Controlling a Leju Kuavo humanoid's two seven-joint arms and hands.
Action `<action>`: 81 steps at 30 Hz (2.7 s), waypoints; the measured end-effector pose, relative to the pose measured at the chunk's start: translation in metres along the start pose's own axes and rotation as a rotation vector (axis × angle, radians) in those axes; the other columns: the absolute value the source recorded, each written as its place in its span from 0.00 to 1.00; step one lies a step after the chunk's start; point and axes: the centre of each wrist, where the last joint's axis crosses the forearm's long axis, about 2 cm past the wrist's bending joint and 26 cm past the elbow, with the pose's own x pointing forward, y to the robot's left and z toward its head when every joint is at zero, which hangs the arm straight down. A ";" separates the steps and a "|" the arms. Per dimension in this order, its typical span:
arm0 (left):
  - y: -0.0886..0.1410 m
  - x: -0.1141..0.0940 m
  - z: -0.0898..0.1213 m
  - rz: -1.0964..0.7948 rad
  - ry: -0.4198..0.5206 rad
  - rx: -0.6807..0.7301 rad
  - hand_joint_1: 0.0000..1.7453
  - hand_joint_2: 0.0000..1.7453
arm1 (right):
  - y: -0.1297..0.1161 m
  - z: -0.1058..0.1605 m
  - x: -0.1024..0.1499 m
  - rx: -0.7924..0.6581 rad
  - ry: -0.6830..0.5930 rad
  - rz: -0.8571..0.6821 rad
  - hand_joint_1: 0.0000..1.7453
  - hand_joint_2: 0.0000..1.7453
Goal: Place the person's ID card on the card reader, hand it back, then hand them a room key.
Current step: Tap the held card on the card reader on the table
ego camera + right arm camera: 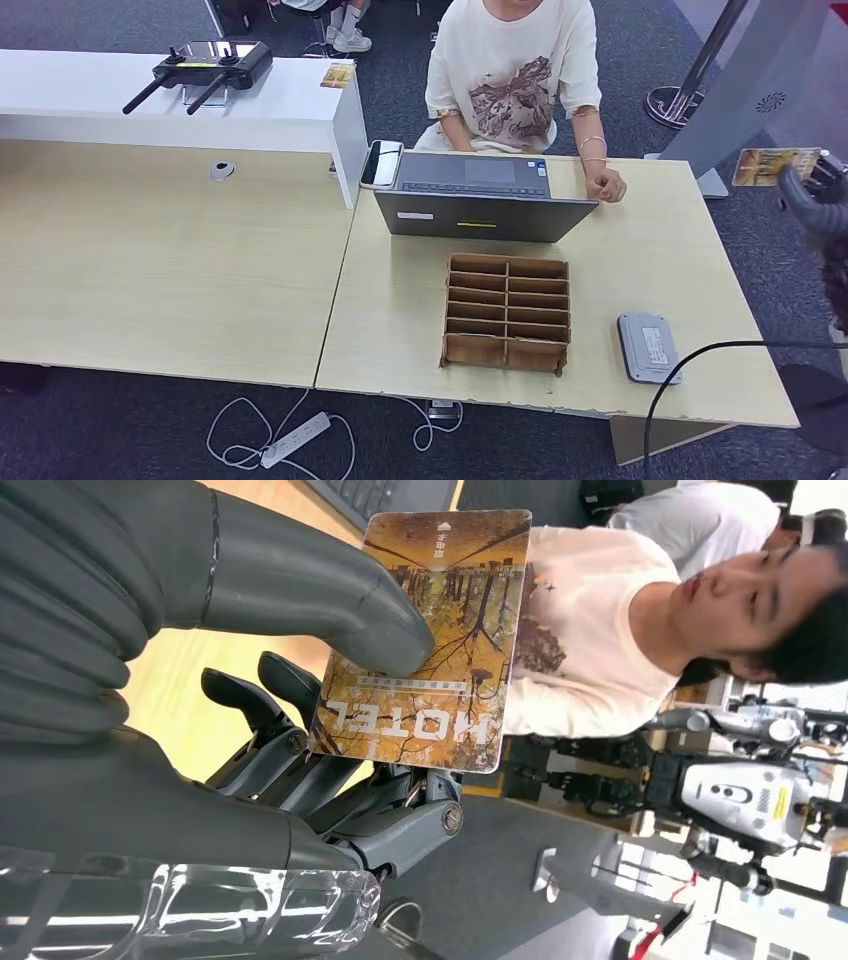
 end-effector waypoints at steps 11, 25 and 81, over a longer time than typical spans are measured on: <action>-0.009 0.002 0.000 0.020 -0.003 -0.015 0.00 1.00 | -0.032 0.080 -0.055 -0.005 0.128 -0.013 1.00 1.00; -0.009 0.004 0.000 0.023 -0.004 -0.022 0.00 1.00 | -0.035 0.131 -0.084 0.120 0.254 0.015 1.00 1.00; 0.002 0.014 -0.001 0.023 -0.016 -0.019 0.00 1.00 | -0.012 0.133 -0.102 0.242 0.436 0.143 1.00 1.00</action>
